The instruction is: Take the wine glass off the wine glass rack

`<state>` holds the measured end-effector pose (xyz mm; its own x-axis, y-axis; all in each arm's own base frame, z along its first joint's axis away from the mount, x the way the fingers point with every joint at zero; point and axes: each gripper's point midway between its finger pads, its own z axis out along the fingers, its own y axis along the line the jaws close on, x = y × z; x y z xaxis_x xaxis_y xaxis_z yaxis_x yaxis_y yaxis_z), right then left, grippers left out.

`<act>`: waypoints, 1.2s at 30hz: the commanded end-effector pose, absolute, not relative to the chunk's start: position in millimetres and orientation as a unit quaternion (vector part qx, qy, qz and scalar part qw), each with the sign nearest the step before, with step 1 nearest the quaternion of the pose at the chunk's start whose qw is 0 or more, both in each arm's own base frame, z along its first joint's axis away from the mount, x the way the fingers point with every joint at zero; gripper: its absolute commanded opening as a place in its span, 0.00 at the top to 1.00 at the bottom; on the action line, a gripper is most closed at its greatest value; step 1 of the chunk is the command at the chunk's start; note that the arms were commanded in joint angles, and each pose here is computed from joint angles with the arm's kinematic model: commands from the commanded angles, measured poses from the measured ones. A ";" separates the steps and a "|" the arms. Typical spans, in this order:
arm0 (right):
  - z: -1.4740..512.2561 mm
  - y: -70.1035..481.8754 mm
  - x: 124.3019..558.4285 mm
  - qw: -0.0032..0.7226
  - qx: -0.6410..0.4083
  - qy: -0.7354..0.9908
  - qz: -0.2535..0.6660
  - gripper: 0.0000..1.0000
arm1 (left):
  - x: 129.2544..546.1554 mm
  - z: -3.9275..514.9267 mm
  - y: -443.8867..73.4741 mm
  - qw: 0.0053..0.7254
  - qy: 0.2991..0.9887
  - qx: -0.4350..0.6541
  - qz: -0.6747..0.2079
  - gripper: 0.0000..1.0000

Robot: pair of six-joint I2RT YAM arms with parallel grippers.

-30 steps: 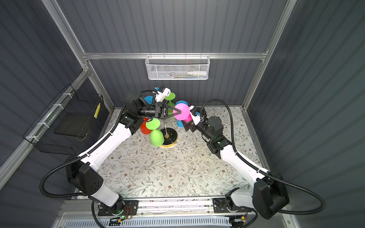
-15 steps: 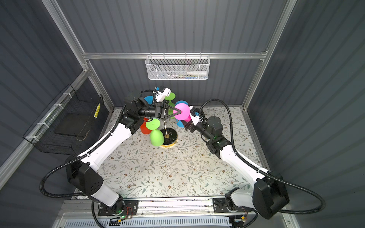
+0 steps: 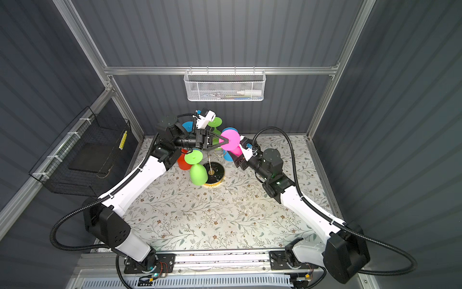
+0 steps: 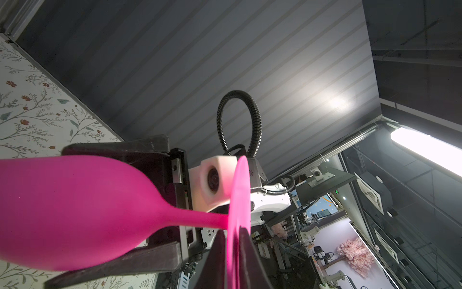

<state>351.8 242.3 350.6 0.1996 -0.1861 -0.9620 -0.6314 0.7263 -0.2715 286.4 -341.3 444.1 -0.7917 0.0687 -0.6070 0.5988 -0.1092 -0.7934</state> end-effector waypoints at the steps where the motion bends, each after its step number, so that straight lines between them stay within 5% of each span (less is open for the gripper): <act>1: 364.2 239.2 342.3 0.706 -0.326 0.607 0.162 0.37 | 284.8 463.9 -332.9 0.218 0.625 0.274 -0.698 0.74; 5: 364.4 235.9 335.0 0.699 -0.319 0.616 0.173 0.40 | 286.2 466.0 -330.3 0.228 0.625 0.270 -0.696 0.53; 13: 365.5 221.3 319.1 0.684 -0.292 0.642 0.186 0.45 | 298.4 469.3 -312.5 0.267 0.631 0.250 -0.684 0.39; 22: 368.1 196.6 295.5 0.597 -0.259 0.736 0.187 0.51 | 345.4 445.9 -268.1 0.509 0.647 0.231 -0.518 0.36; 29: 363.2 186.1 278.5 0.544 -0.243 0.780 0.192 0.53 | 352.4 440.6 -269.2 0.655 0.563 0.332 -0.379 0.40; 36: 353.5 191.5 276.5 0.496 -0.242 0.808 0.205 0.53 | 349.9 437.4 -294.3 0.719 0.461 0.439 -0.279 0.48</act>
